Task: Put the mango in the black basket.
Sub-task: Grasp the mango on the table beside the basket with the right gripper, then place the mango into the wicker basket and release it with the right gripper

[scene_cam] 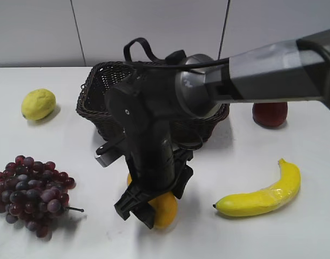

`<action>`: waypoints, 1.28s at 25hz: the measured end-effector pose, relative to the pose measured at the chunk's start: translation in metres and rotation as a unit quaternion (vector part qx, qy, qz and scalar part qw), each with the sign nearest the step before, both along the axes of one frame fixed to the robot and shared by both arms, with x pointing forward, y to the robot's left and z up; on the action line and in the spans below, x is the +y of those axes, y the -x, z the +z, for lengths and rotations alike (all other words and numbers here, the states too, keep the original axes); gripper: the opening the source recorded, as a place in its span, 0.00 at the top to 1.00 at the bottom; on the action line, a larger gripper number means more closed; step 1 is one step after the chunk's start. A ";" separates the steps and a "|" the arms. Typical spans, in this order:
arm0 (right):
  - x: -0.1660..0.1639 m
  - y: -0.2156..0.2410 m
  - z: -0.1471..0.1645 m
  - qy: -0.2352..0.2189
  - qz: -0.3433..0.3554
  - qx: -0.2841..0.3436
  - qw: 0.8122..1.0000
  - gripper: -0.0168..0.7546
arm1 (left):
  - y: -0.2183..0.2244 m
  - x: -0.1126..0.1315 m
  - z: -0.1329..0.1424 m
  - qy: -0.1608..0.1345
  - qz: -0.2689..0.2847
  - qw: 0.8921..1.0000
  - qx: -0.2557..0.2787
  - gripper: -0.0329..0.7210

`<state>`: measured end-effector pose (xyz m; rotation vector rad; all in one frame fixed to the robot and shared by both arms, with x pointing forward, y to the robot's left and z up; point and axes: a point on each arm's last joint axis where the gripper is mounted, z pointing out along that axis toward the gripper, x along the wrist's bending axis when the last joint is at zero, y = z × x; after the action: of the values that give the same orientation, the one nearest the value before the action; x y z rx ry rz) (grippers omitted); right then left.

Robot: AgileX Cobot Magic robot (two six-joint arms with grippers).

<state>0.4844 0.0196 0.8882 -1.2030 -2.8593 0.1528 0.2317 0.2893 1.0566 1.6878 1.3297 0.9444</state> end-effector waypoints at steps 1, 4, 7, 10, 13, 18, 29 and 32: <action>0.000 0.000 -0.001 0.001 0.000 0.000 1.000 0.21 | 0.000 0.000 0.000 0.000 0.000 1.000 0.000 0.31; -0.001 -0.001 -0.002 0.004 0.003 -0.002 1.000 0.22 | 0.000 0.000 0.000 0.000 0.000 1.000 0.000 0.31; -0.001 0.000 -0.002 0.006 0.003 -0.001 1.000 0.29 | 0.000 0.000 0.000 0.000 0.000 1.000 0.000 0.31; -0.001 0.000 0.001 0.005 0.003 -0.002 1.000 0.29 | 0.000 0.000 0.000 0.000 0.000 1.000 0.000 0.31; -0.001 -0.001 0.014 -0.007 0.004 -0.014 1.000 0.29 | 0.000 0.000 0.000 0.000 0.000 1.000 0.000 0.31; -0.003 0.000 0.060 -0.051 0.005 -0.052 0.997 0.29 | 0.000 0.000 0.000 0.000 0.000 1.000 0.000 0.31; 0.006 -0.037 0.185 -0.141 0.023 -0.283 0.948 0.29 | 0.000 0.000 0.000 0.000 0.000 1.000 0.000 0.31; 0.003 -0.051 0.203 -0.166 0.006 -0.330 0.929 0.29 | 0.000 0.000 0.000 0.000 0.000 1.000 0.000 0.31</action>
<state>0.5353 0.0228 1.0915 -1.3546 -3.2118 -0.8674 0.2317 0.2893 1.0566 1.6878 1.3297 0.9444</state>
